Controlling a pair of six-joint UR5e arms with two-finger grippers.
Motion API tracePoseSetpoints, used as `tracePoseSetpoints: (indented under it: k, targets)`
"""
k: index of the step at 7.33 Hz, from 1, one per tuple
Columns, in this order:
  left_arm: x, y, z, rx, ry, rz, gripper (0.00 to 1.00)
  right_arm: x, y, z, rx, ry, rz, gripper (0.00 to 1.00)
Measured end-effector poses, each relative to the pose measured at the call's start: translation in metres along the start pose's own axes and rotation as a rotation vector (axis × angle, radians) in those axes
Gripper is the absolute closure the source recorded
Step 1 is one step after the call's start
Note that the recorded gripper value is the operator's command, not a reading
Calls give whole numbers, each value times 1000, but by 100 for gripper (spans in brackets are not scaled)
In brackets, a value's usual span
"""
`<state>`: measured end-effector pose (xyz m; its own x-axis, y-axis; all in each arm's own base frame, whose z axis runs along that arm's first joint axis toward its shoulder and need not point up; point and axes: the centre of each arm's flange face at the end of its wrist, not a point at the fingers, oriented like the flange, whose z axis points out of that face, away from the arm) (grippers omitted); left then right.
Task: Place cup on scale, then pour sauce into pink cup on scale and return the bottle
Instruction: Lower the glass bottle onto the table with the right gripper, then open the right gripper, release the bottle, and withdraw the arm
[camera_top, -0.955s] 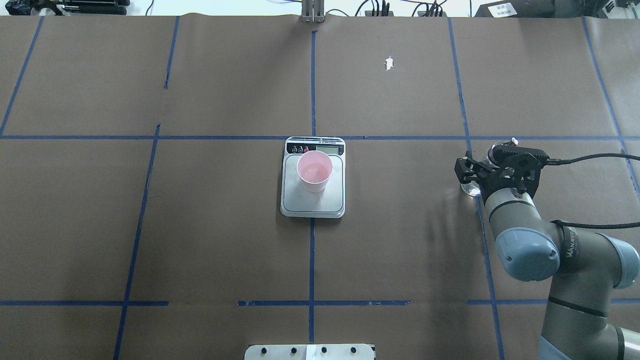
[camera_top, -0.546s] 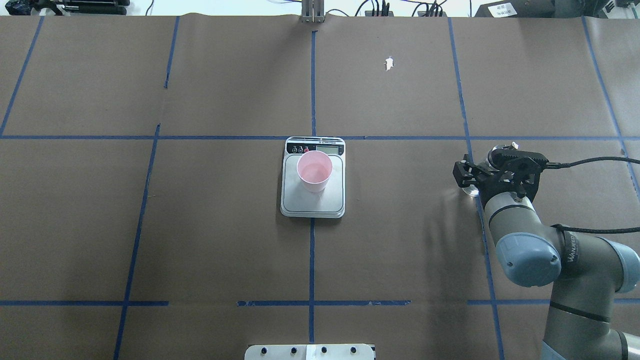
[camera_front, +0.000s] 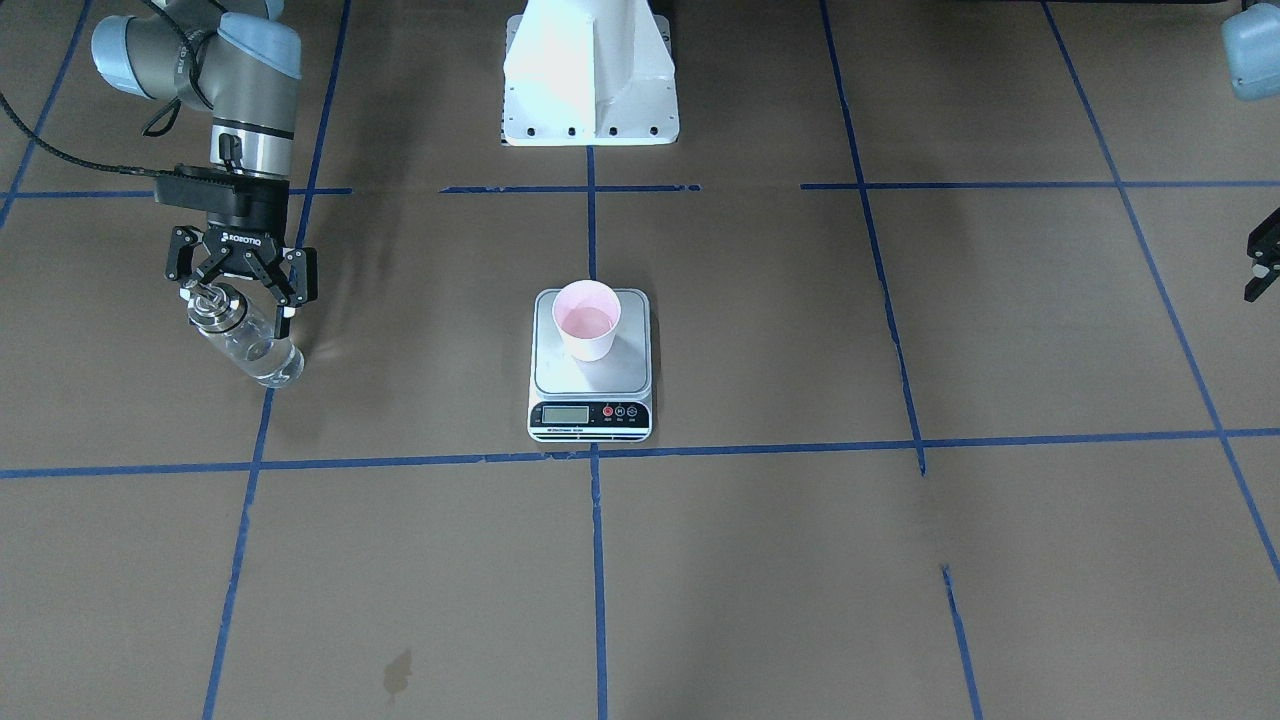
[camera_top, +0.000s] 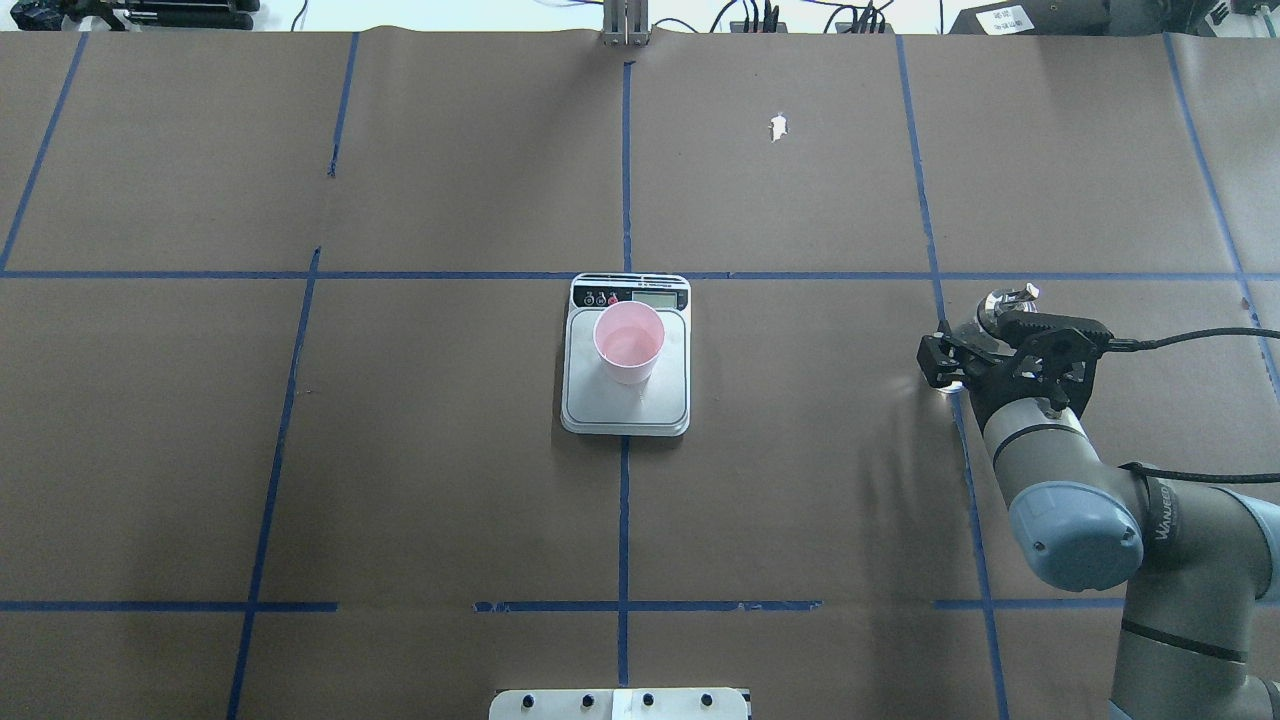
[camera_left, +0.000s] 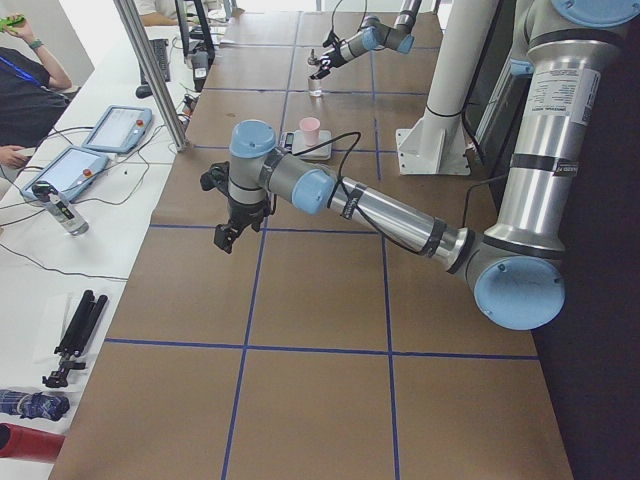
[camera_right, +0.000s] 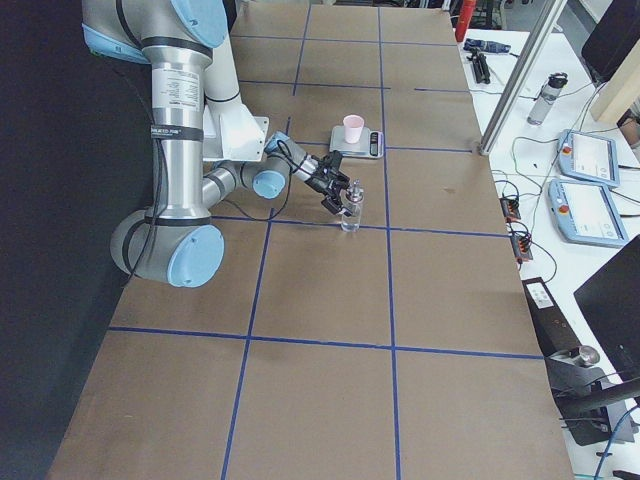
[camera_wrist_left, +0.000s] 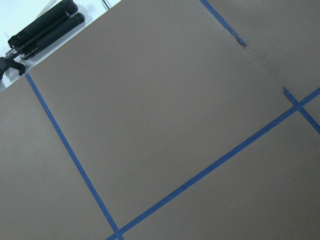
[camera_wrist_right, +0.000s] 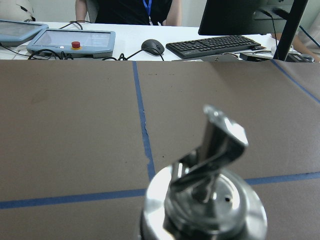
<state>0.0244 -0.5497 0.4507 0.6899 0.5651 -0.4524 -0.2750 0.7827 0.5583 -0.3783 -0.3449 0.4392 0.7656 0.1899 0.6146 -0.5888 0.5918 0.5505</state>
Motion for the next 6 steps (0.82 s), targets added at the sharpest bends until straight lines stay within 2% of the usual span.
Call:
tracePoseSetpoints:
  k: [3, 6]
  targets:
    - [0, 0, 0, 1, 0, 0, 0, 8, 10, -13, -18, -10, 1, 0]
    - [0, 0, 0, 0, 0, 0, 0, 19, 18, -43, -57, -41, -19, 0]
